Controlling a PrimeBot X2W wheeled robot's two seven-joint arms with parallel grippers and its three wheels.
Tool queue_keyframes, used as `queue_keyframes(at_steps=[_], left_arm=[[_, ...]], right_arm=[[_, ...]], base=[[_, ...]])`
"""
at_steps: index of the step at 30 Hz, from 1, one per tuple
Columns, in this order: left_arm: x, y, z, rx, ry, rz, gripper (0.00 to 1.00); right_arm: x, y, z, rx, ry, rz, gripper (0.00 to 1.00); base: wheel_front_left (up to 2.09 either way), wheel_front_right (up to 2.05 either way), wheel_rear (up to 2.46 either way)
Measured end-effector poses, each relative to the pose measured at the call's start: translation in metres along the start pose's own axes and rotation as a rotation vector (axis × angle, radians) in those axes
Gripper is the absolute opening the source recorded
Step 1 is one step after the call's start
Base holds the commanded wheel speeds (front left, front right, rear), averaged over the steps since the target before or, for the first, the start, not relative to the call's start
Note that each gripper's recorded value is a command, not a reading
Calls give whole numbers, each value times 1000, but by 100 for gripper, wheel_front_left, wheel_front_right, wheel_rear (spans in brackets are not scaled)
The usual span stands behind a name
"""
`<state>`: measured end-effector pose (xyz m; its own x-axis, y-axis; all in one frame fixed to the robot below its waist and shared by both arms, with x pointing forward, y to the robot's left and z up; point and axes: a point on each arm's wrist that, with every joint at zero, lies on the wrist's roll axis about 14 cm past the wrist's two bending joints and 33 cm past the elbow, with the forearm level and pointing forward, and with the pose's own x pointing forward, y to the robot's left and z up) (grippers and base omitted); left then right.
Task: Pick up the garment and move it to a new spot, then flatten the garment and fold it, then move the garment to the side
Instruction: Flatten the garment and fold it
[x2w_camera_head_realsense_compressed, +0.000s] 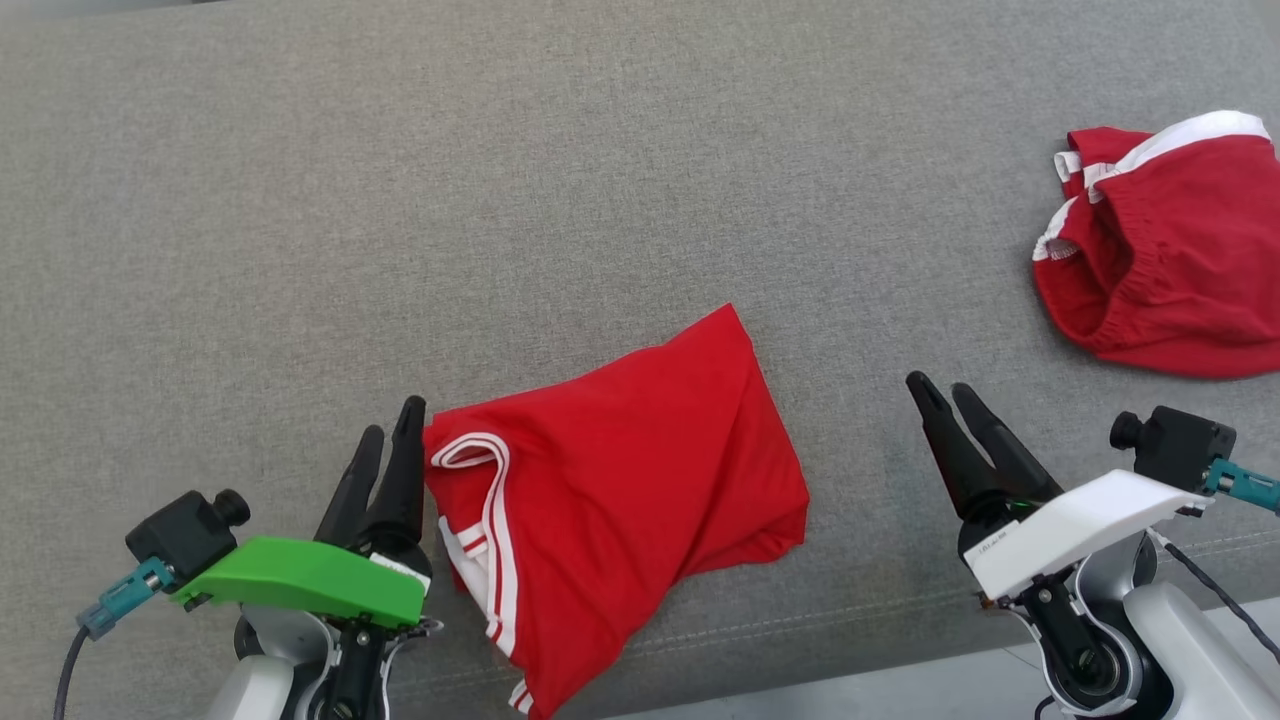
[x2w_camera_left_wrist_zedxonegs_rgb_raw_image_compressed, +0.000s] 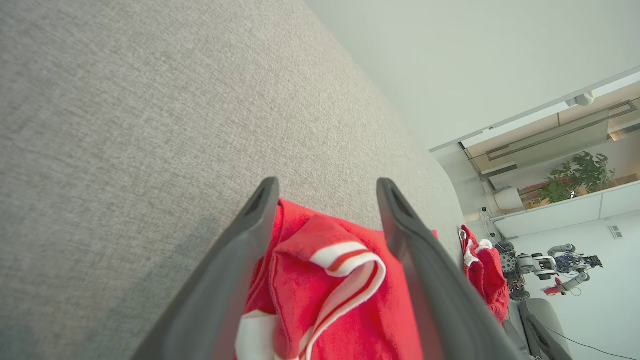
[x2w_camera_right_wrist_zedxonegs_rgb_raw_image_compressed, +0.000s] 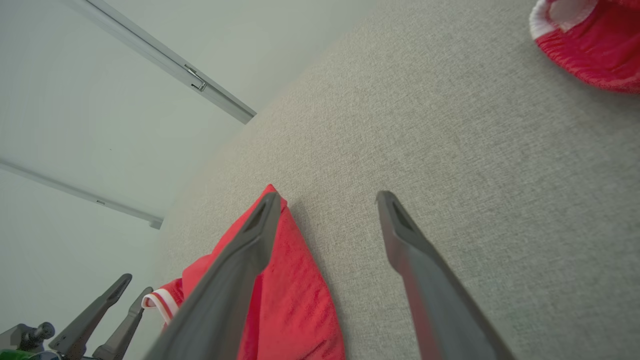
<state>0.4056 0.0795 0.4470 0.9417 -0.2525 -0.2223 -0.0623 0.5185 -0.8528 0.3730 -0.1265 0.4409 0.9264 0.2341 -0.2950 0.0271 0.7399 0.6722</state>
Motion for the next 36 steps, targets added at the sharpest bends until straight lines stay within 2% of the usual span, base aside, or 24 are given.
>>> queue_keyframes(at_steps=[4, 7, 11, 14, 19, 36], left_arm=[[-2, -11, 9, -3, -28, -29, 100], [-7, -18, 5, -46, -4, -44, 100], [-20, -10, -14, -169, 57, 8, 100], [-25, 3, -14, -208, 51, 56, 100], [-25, 6, -12, -295, 49, 71, 100], [-13, 8, -22, -315, 111, 76, 100]], right_arm=[[-3, -1, -4, 9, 12, -4, 100], [-2, 2, -6, 6, 17, 8, 100], [-1, 6, -8, 4, 25, 22, 100], [1, 7, -11, 4, 35, 26, 100], [2, 8, -14, 6, 45, 34, 100], [0, -1, -20, 10, 68, 4, 100]], base=[[0, 0, 0], [0, 0, 0], [0, 0, 0], [0, 0, 0], [0, 0, 0], [0, 0, 0]])
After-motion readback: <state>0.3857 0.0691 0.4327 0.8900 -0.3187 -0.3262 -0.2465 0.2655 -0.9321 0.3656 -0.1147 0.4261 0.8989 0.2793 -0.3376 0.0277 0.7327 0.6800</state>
